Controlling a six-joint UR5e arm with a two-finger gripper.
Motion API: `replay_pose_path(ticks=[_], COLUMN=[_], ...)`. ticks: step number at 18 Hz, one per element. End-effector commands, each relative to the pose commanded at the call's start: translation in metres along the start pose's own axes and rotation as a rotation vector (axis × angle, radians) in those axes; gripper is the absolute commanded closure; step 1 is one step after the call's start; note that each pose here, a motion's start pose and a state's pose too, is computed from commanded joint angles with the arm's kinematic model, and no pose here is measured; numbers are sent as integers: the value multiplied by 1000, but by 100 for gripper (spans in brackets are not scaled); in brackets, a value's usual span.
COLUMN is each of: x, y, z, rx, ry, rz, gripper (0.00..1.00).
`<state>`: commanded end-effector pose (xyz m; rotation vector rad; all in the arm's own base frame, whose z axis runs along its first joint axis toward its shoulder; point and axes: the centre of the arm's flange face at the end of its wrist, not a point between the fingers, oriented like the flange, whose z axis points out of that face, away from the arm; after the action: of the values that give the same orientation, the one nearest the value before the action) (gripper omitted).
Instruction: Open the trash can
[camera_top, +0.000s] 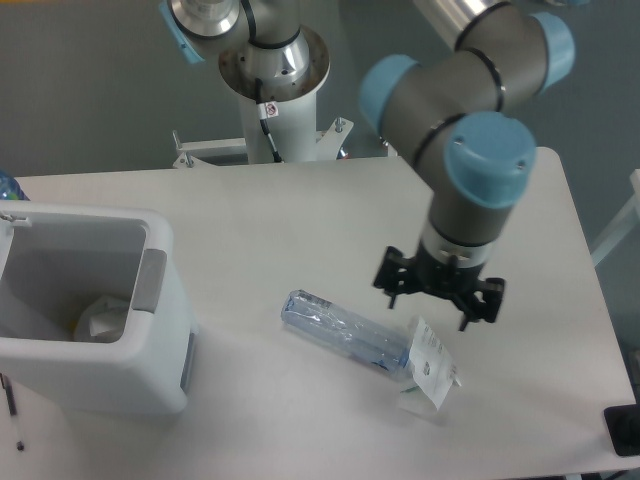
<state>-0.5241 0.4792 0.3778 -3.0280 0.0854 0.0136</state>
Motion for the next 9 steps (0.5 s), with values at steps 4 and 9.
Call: replay_pose_path(ticks=[4,9], x=[-21,-36], y=[14,14], z=[11,18], rx=[-50,-93], ry=[-15,-60], rz=[122,157], gripper=[0,0])
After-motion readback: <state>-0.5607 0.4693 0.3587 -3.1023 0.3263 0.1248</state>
